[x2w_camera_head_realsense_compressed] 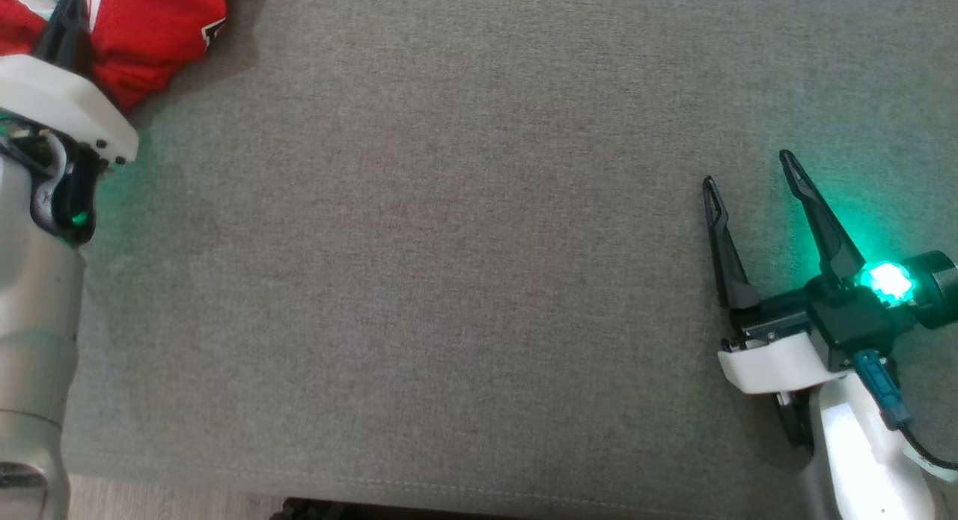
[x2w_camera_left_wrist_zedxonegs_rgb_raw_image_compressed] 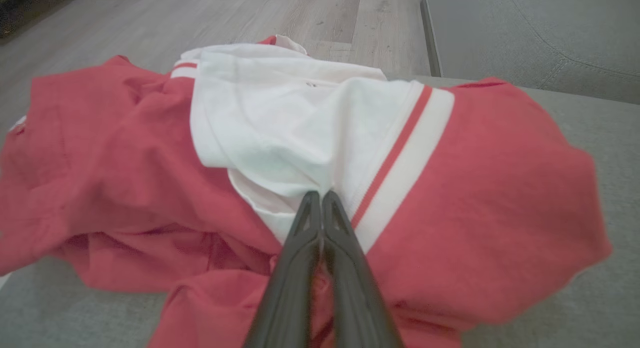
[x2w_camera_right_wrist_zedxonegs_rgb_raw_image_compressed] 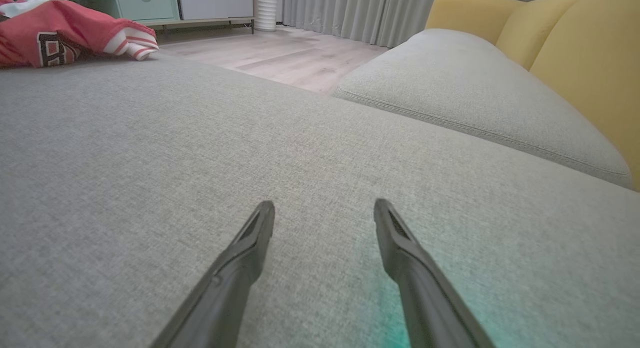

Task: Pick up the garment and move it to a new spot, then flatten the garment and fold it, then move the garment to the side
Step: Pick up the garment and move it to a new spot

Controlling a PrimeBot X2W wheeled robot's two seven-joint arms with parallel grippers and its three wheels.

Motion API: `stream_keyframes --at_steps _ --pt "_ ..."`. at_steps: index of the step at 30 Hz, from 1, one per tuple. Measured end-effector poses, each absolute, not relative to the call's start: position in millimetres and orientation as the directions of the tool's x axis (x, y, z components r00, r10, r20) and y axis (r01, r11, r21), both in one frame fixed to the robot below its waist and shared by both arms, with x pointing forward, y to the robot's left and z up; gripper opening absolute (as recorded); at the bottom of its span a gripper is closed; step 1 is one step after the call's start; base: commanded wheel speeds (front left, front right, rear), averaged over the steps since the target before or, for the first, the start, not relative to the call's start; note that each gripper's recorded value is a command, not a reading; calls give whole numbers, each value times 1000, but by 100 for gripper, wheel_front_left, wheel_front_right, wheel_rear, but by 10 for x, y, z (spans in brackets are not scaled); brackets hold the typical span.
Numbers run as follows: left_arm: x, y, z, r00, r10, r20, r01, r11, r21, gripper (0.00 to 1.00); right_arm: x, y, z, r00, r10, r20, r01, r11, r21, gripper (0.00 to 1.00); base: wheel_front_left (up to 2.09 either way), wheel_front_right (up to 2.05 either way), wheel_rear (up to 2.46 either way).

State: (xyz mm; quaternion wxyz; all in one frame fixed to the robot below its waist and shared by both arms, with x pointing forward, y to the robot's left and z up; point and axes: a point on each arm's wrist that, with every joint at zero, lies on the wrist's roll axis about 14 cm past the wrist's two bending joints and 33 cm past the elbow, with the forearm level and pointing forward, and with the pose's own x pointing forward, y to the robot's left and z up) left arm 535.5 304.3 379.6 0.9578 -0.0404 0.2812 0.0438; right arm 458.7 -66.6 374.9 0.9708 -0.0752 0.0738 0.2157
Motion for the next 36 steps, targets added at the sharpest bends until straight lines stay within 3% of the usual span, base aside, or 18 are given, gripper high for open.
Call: stream_keyframes --at_steps 6,13,22,29,36 --pt "5423 3079 3961 876 64 -478 -85 996 -21 0 4594 -723 3790 904 392 -172 -414 903 -119 100 0 0 0" --pt "5640 3130 4653 950 57 -308 -41 997 59 0 4575 -759 3930 913 380 -150 -398 910 -116 100 0 0 0" --pt "5618 2943 5355 981 -20 -191 53 984 168 0 4519 -730 4296 922 380 -72 -385 919 -82 100 0 0 0" --pt "5616 2447 6146 983 -165 -83 182 936 302 0 4386 -838 4679 939 345 7 -344 938 -41 100 0 0 0" --pt "5562 1409 6912 910 -412 51 367 856 363 0 4048 -1223 4834 971 238 22 -238 971 -11 100 0 0 0"
